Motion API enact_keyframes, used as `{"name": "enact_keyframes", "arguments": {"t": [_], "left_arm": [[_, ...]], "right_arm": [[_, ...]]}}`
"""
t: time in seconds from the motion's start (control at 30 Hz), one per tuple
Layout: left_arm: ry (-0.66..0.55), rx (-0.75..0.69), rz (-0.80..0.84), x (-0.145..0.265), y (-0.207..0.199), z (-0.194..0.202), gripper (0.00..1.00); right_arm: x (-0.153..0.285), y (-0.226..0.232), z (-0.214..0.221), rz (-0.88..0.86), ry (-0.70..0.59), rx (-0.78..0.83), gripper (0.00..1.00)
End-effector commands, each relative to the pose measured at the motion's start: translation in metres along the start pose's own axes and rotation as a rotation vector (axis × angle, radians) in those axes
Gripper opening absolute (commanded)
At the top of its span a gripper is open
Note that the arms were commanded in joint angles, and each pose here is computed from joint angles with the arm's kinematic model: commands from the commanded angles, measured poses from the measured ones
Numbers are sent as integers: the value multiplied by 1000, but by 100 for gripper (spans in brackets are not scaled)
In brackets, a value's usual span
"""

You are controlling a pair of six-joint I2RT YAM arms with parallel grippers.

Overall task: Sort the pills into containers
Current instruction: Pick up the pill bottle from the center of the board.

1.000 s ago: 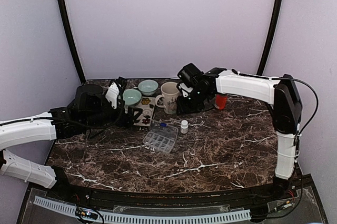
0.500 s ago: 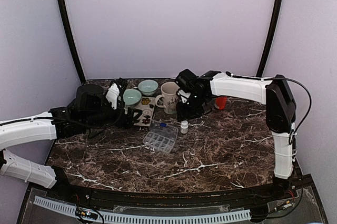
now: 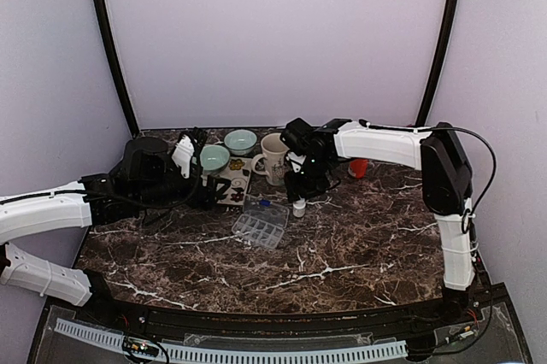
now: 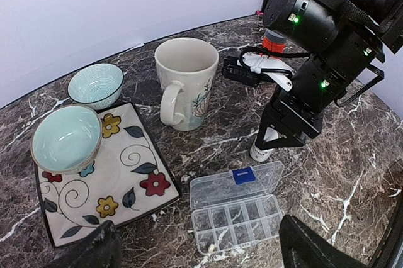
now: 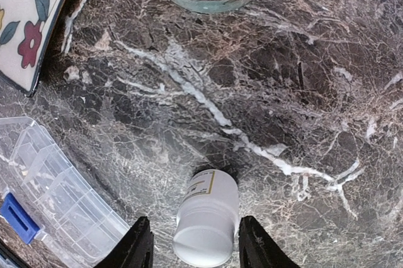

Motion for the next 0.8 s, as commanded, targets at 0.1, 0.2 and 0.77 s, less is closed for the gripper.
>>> {"name": "enact_keyframes", "arguments": {"t": [0.1,0.2,0.77], "left_arm": [[-25,4,10,4,-3,-16,89],[-21,5,8,3,-2,-16,89],[-20,14,8,2,-2,-18,89]], "right_arm": [[-1,3,-3,19,0,28,43],[-1,3,-3,19,3,31,39],[-6,-1,2,39,31,42,36]]}}
Point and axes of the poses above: each gripper's point midway between its finger pads, its own x axis back along the fingers, its own y axis along the line the jaws close on, z = x × y, the point moved 4 cm from there along x, back along the fingers, and after that the axes turned 11 degrees about x, right-handed, at the moved point
